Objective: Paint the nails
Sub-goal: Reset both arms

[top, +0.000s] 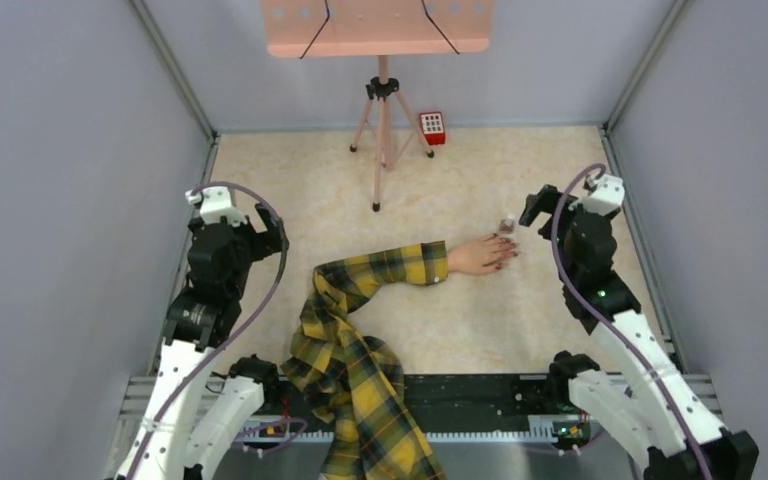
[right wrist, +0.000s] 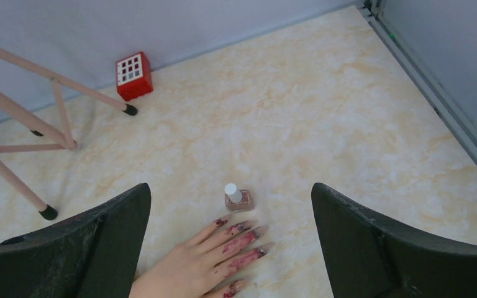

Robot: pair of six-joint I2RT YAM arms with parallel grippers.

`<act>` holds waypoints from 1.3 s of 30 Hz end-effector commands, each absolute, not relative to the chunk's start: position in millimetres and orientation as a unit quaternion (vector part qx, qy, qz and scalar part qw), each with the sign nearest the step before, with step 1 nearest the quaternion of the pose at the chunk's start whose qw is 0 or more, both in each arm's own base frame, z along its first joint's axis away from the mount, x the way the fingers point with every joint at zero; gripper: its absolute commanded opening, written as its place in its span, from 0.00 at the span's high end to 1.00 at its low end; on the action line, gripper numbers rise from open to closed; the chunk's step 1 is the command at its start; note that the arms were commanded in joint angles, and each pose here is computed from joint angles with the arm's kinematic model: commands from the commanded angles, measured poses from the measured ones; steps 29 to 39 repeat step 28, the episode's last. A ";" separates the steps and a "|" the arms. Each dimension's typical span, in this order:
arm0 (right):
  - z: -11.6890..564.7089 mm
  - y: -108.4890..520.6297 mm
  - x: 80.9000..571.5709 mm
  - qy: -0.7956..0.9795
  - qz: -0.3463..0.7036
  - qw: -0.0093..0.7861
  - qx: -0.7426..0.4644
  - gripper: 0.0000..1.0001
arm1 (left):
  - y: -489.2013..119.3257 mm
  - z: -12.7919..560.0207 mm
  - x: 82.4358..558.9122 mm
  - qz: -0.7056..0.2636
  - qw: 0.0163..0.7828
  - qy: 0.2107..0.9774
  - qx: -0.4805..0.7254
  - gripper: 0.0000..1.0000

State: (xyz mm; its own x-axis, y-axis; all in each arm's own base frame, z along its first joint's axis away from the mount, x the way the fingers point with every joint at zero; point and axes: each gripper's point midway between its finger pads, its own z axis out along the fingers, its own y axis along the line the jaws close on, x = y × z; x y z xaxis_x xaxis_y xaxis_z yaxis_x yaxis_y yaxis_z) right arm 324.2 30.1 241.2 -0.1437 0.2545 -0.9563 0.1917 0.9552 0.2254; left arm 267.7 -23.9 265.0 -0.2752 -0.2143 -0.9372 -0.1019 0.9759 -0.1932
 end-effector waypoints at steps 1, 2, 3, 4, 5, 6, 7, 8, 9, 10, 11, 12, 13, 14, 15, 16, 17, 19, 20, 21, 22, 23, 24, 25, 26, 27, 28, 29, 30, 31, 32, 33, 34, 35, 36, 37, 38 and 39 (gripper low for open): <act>266.9 27.7 300.2 0.719 0.039 0.684 0.116 0.03 | 2.1 310.6 256.1 -0.013 0.649 0.747 -0.144 0.01; 274.5 26.5 296.0 0.704 0.042 0.700 0.112 0.03 | 4.3 313.7 253.3 -0.010 0.655 0.741 -0.145 0.01; 281.0 24.6 290.7 0.690 0.044 0.714 0.110 0.03 | 5.8 316.6 250.3 -0.009 0.662 0.735 -0.144 0.01; 284.9 22.7 285.8 0.679 0.044 0.724 0.108 0.03 | 6.5 319.1 247.7 -0.009 0.669 0.729 -0.142 0.01; 287.7 20.4 281.7 0.670 0.043 0.733 0.109 0.03 | 6.4 321.5 245.8 -0.011 0.676 0.724 -0.139 0.01; 290.7 18.7 277.4 0.661 0.044 0.741 0.109 0.03 | 6.4 322.9 243.7 -0.012 0.681 0.720 -0.136 0.01; 292.7 18.1 274.1 0.653 0.046 0.748 0.109 0.03 | 6.2 324.2 242.3 -0.013 0.685 0.716 -0.133 0.01; 294.5 17.8 271.4 0.646 0.049 0.755 0.107 0.03 | 6.7 325.8 241.0 -0.013 0.689 0.713 -0.132 0.01; 297.9 17.5 267.4 0.636 0.053 0.762 0.106 0.03 | 6.5 327.0 240.0 -0.013 0.691 0.711 -0.130 0.01; 299.0 17.1 265.4 0.632 0.055 0.766 0.106 0.03 | 6.3 327.4 239.2 -0.014 0.692 0.710 -0.129 0.01; 300.5 16.8 263.6 0.629 0.055 0.768 0.105 0.03 | 5.3 327.7 239.4 -0.015 0.692 0.710 -0.126 0.01; 302.1 16.1 262.1 0.626 0.056 0.770 0.106 0.03 | 4.6 327.5 239.7 -0.016 0.691 0.712 -0.124 0.01; 303.0 16.3 261.3 0.625 0.056 0.772 0.105 0.03 | 4.2 326.6 240.1 -0.016 0.690 0.713 -0.123 0.01; 302.8 16.3 261.1 0.625 0.057 0.772 0.105 0.03 | 3.6 326.1 240.7 -0.017 0.690 0.714 -0.121 0.01; 302.8 16.1 261.0 0.625 0.056 0.772 0.105 0.03 | 2.8 326.2 240.8 -0.019 0.689 0.714 -0.120 0.01; 302.3 16.7 261.5 0.626 0.056 0.771 0.103 0.03 | 2.2 325.9 240.9 -0.019 0.689 0.715 -0.119 0.01; 302.1 16.8 261.8 0.626 0.056 0.771 0.103 0.03 | 2.1 325.9 240.9 -0.020 0.689 0.715 -0.118 0.01; 300.8 17.3 262.7 0.628 0.056 0.769 0.102 0.03 | 2.0 326.6 240.8 -0.021 0.689 0.714 -0.119 0.01; 300.6 17.6 262.8 0.628 0.056 0.769 0.101 0.03 | 2.2 327.3 240.4 -0.021 0.690 0.713 -0.120 0.01; 300.9 17.7 262.7 0.628 0.056 0.770 0.101 0.03 | 2.3 327.9 240.1 -0.021 0.691 0.713 -0.120 0.01; 301.3 17.3 262.7 0.627 0.056 0.770 0.101 0.03 | 2.2 327.8 240.1 -0.022 0.690 0.713 -0.120 0.01; 301.4 17.5 262.6 0.627 0.056 0.770 0.101 0.03 | 2.9 328.4 240.1 -0.020 0.691 0.713 -0.122 0.01; 301.0 17.5 262.8 0.628 0.056 0.770 0.101 0.03 | 3.3 327.5 240.3 -0.019 0.689 0.714 -0.122 0.01; 300.8 17.8 262.8 0.628 0.056 0.769 0.101 0.03 | 3.7 327.7 240.2 -0.018 0.689 0.714 -0.123 0.01; 300.4 17.6 262.9 0.629 0.055 0.769 0.100 0.03 | 3.9 327.5 240.0 -0.018 0.689 0.714 -0.124 0.01; 300.9 17.7 262.7 0.628 0.056 0.770 0.100 0.03 | 4.4 327.4 239.9 -0.017 0.689 0.714 -0.126 0.01; 300.8 17.0 262.6 0.628 0.054 0.770 0.101 0.03 | 4.4 327.7 239.5 -0.019 0.689 0.713 -0.128 0.01; 300.8 17.0 262.6 0.628 0.054 0.770 0.101 0.03 | 4.4 327.7 239.5 -0.019 0.689 0.713 -0.128 0.01; 300.8 17.0 262.6 0.628 0.054 0.770 0.101 0.03 | 4.4 327.7 239.5 -0.019 0.689 0.713 -0.128 0.01; 300.8 17.0 262.6 0.628 0.054 0.770 0.101 0.03 | 4.4 327.7 239.5 -0.019 0.689 0.713 -0.128 0.01; 300.8 17.0 262.6 0.628 0.054 0.770 0.101 0.03 | 4.4 327.7 239.5 -0.019 0.689 0.713 -0.128 0.01; 300.8 17.0 262.6 0.628 0.054 0.770 0.101 0.03 | 4.4 327.7 239.5 -0.019 0.689 0.713 -0.128 0.01; 300.8 17.0 262.6 0.628 0.054 0.770 0.101 0.03 | 4.4 327.7 239.5 -0.019 0.689 0.713 -0.128 0.01; 300.8 17.0 262.6 0.628 0.054 0.770 0.101 0.03 | 4.4 327.7 239.5 -0.019 0.689 0.713 -0.128 0.01; 300.8 17.0 262.6 0.628 0.054 0.770 0.101 0.03 | 4.4 327.7 239.5 -0.019 0.689 0.713 -0.128 0.01; 300.8 17.0 262.6 0.628 0.054 0.770 0.101 0.03 | 4.4 327.7 239.5 -0.019 0.689 0.713 -0.128 0.01; 300.8 17.0 262.6 0.628 0.054 0.770 0.101 0.03 | 4.4 327.7 239.5 -0.019 0.689 0.713 -0.128 0.01; 300.8 17.0 262.6 0.628 0.054 0.770 0.101 0.03 | 4.4 327.7 239.5 -0.019 0.689 0.713 -0.128 0.01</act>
